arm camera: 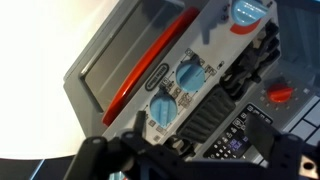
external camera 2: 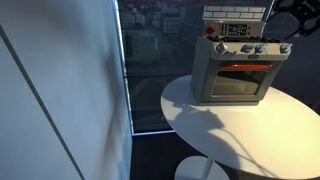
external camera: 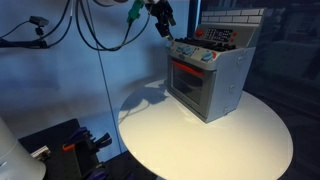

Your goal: Turn the second blue knob from the right to the right

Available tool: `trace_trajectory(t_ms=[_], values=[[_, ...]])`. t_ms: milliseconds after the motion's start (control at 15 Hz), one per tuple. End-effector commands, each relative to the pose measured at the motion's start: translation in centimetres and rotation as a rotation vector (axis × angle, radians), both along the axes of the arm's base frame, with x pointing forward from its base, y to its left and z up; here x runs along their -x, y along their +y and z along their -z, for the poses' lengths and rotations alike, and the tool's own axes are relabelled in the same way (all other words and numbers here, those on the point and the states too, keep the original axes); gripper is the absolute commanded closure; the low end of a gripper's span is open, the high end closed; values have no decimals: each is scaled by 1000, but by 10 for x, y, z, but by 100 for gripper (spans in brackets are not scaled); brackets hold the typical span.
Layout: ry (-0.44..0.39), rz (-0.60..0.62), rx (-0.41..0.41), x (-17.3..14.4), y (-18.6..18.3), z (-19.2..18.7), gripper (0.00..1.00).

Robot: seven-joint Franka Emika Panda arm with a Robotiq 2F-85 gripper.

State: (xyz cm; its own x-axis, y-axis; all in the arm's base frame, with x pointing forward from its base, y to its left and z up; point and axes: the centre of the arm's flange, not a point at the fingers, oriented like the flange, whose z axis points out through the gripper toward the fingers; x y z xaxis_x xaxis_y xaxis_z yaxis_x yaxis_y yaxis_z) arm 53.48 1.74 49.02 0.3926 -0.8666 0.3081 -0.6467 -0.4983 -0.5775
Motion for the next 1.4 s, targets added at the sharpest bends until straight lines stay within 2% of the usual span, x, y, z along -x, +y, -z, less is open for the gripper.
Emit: trace_trajectory(t_ms=[0, 800, 1333], values=[[64, -72, 36, 32, -10, -25, 0], [380, -331, 128, 95, -19, -68, 0], [581, -474, 142, 133, -17, -81, 0]])
